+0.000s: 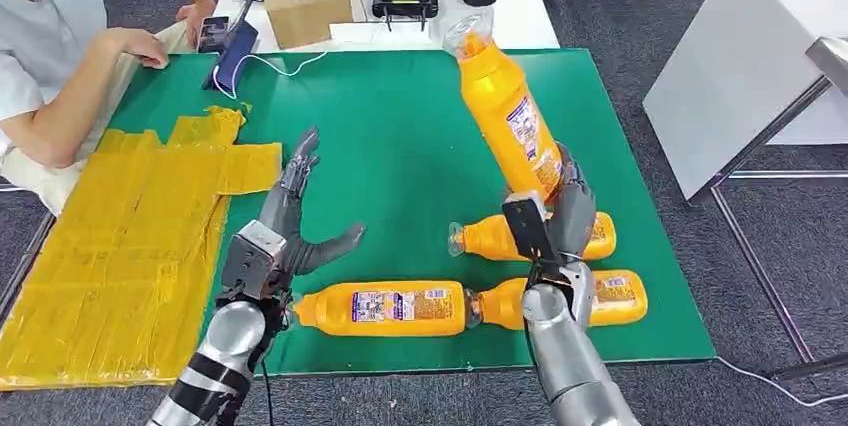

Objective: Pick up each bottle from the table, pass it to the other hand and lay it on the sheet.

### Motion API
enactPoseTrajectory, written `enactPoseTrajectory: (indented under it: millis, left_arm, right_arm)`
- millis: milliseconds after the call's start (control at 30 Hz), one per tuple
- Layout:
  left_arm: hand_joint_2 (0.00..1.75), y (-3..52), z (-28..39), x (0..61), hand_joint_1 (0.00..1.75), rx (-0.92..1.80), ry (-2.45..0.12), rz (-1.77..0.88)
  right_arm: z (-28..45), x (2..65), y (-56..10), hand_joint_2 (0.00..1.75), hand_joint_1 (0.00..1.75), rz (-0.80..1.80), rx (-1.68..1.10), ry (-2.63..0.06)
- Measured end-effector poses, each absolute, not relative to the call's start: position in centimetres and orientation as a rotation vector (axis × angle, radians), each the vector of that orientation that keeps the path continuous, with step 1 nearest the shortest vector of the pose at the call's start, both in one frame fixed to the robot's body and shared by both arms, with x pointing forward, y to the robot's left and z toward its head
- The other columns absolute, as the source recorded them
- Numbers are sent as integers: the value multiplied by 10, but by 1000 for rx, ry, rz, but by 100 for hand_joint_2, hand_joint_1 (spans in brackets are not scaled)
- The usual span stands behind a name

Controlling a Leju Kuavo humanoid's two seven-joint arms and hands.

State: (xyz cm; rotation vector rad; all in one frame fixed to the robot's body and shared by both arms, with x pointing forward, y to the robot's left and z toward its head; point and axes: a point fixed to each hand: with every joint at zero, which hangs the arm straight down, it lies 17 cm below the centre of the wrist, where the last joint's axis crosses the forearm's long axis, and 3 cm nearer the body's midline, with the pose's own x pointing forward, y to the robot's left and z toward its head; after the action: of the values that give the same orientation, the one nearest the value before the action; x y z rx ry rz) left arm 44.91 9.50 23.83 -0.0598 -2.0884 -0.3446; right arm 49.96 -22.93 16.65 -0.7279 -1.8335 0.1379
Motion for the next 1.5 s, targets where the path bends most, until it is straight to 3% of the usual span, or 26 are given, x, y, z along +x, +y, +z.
enactPoseTrajectory:
  millis: [400,733,1500]
  left_arm:
    - [175,93,235,446,0,-78,-2076,-366]
    - [175,78,233,438,0,-293,-2026,-381]
    - [175,73,226,436,0,-468,-1951,-322]
  right_arm:
    - [182,486,-180,175,175,196,-566,-1911]
    - [182,446,-52,175,175,513,-198,-2010]
    - [174,416,11,175,175,763,-188,-2061]
